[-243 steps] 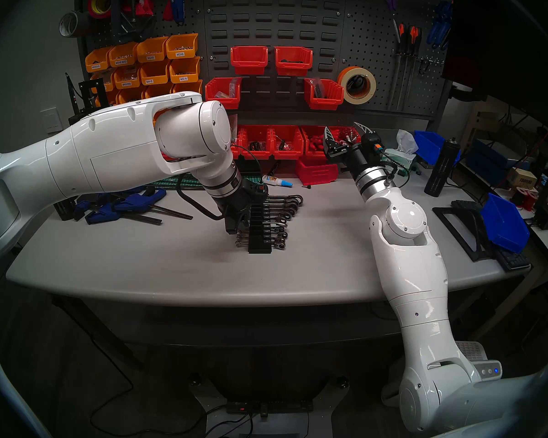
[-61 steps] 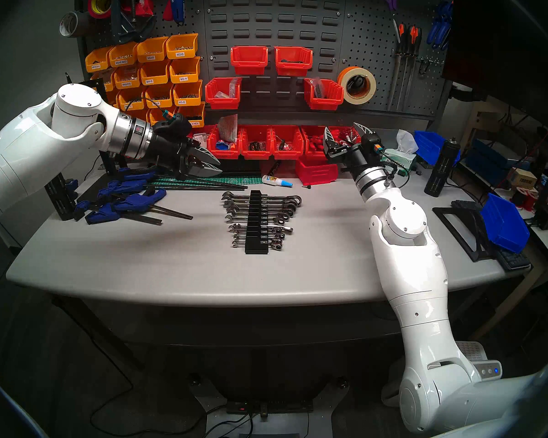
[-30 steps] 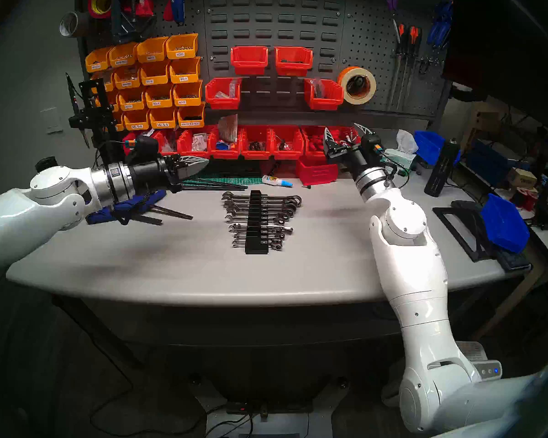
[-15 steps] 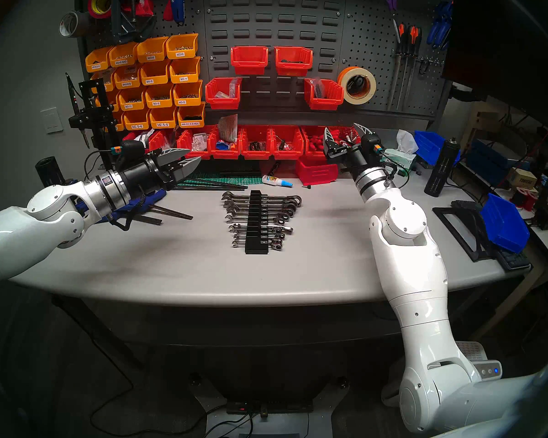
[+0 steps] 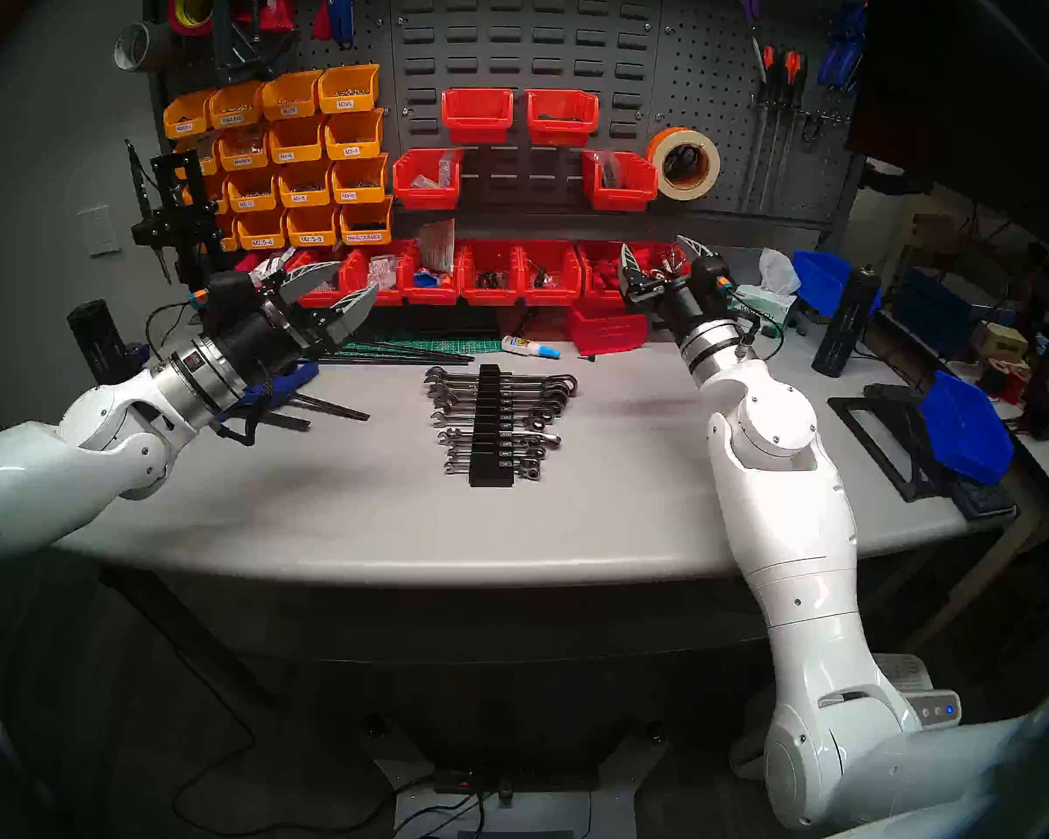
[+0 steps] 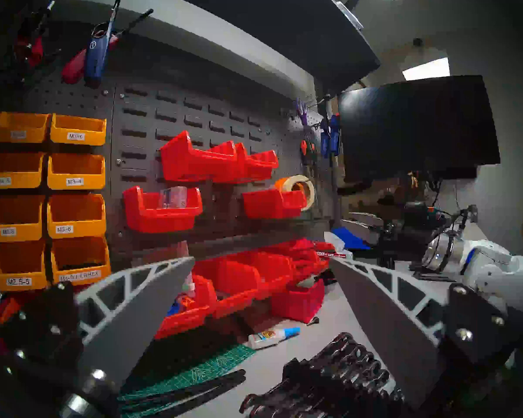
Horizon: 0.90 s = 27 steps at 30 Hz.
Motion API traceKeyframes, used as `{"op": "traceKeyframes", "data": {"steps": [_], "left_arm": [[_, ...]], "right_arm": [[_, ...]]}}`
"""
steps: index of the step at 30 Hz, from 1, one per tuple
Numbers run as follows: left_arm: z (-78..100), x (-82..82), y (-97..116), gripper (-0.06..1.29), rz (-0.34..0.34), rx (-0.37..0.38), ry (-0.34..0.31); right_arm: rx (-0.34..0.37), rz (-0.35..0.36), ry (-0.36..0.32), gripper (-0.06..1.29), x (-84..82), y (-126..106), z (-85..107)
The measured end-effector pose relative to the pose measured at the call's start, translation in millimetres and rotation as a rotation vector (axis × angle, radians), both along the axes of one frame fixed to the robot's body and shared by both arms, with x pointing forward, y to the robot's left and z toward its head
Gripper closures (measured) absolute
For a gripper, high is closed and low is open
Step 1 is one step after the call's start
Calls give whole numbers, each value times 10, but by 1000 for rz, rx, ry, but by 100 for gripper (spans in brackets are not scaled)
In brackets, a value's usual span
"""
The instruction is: Put the wrenches on the table into the correct slot in the case
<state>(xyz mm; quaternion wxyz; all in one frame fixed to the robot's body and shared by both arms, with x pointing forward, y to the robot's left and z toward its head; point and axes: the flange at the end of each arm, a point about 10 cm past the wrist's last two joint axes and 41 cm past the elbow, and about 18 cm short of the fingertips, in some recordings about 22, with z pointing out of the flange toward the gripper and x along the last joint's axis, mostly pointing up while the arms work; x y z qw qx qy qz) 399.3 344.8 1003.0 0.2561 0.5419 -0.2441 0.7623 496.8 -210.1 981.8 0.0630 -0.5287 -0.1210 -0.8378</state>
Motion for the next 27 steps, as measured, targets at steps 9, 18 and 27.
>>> {"op": "traceKeyframes", "data": {"steps": [9, 18, 27], "left_arm": [[-29, -11, 10, 1, 13, -38, -78], [-50, -15, 1, 1, 12, -47, -101], [-52, -29, -7, 1, 5, -43, -110]], "right_arm": [[0, 0, 0, -1, 0, 0, 1], [0, 0, 0, -1, -1, 1, 2], [0, 0, -1, -1, -1, 1, 2]]}}
